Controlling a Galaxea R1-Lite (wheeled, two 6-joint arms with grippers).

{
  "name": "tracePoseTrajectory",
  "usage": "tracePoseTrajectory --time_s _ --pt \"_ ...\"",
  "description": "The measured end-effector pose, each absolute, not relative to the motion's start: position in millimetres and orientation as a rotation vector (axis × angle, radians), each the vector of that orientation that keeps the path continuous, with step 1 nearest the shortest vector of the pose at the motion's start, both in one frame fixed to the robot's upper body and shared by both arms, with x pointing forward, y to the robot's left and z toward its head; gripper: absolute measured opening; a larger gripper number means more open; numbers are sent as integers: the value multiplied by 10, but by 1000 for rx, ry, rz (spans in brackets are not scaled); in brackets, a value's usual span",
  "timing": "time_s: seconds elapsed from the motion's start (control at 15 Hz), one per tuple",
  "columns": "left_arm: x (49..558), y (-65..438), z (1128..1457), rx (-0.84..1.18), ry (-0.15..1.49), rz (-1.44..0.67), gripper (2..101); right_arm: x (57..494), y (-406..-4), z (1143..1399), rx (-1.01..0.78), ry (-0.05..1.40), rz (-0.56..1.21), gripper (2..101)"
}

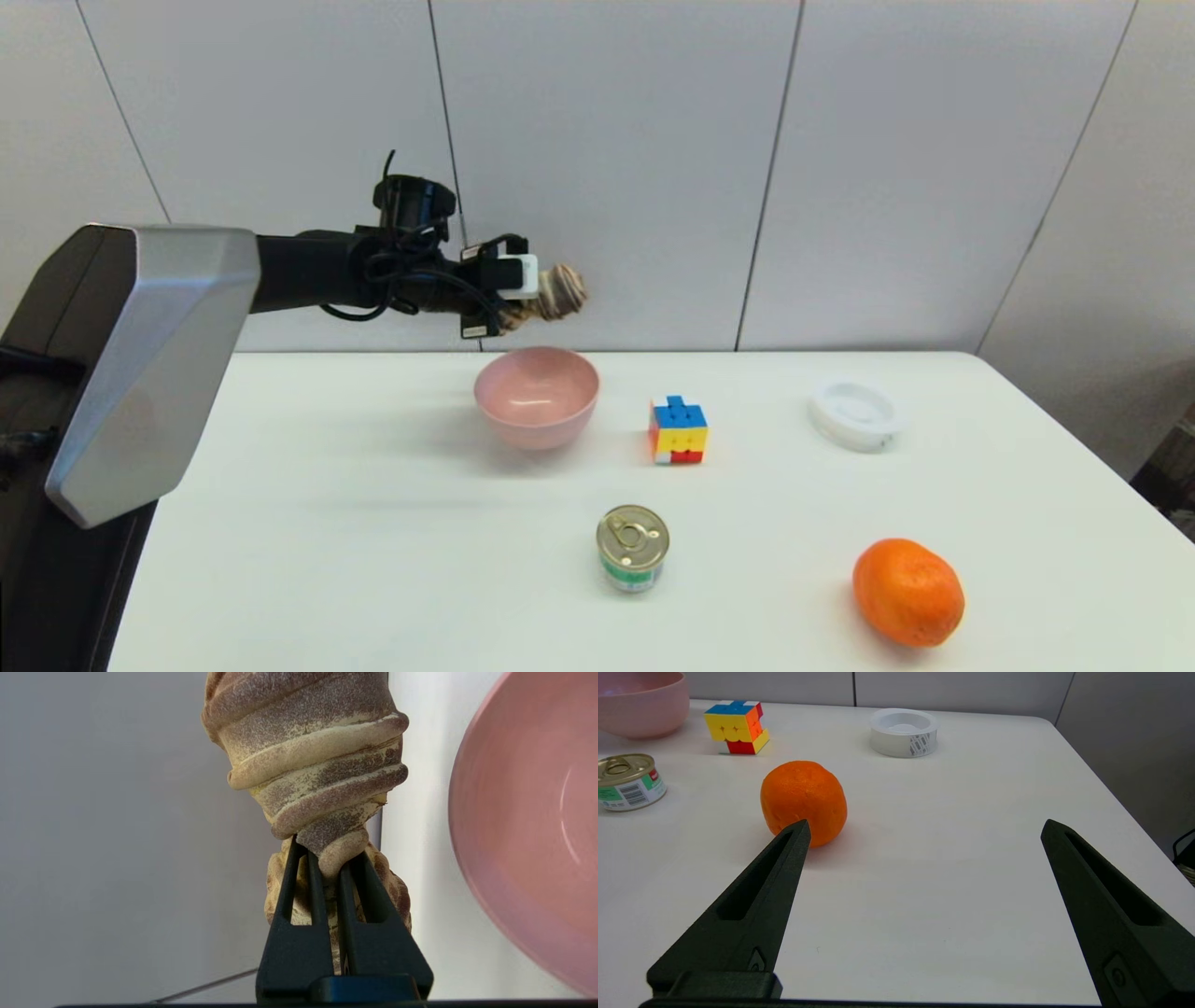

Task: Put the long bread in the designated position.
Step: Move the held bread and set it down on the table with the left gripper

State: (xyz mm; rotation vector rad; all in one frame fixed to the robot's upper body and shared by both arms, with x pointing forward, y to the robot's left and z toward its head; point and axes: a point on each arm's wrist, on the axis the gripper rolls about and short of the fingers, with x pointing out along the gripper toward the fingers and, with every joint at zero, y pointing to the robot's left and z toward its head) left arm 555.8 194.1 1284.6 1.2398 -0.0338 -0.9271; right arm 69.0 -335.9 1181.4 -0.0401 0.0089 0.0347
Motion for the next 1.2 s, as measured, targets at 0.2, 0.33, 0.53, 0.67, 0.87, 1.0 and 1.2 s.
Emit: tracePoseTrajectory --time_s 0.2,0.33,0.53,0.67,0.87,1.0,1.2 --pt "5590 1941 12756 1237 -16 -937 72 690 -3359 11814 -40 9 35 980" --pt "5609 1924 12686 1234 -3 -948 72 690 -3359 11814 -40 9 35 980" --pt "5629 1912 12622 1230 8 -956 72 690 -3359 11813 -40 9 35 980" --pt "5639 1911 12598 1227 11 -957 72 690 -3359 11814 -40 9 35 980" --pt "5648 1913 12578 1226 14 -957 72 690 -3359 11814 -40 9 35 980" --pt "5649 1912 12573 1225 15 -959 72 690 -3359 11814 -40 9 35 980" --pt "5649 1906 12566 1223 16 -961 72 690 -3359 11814 -40 9 35 980"
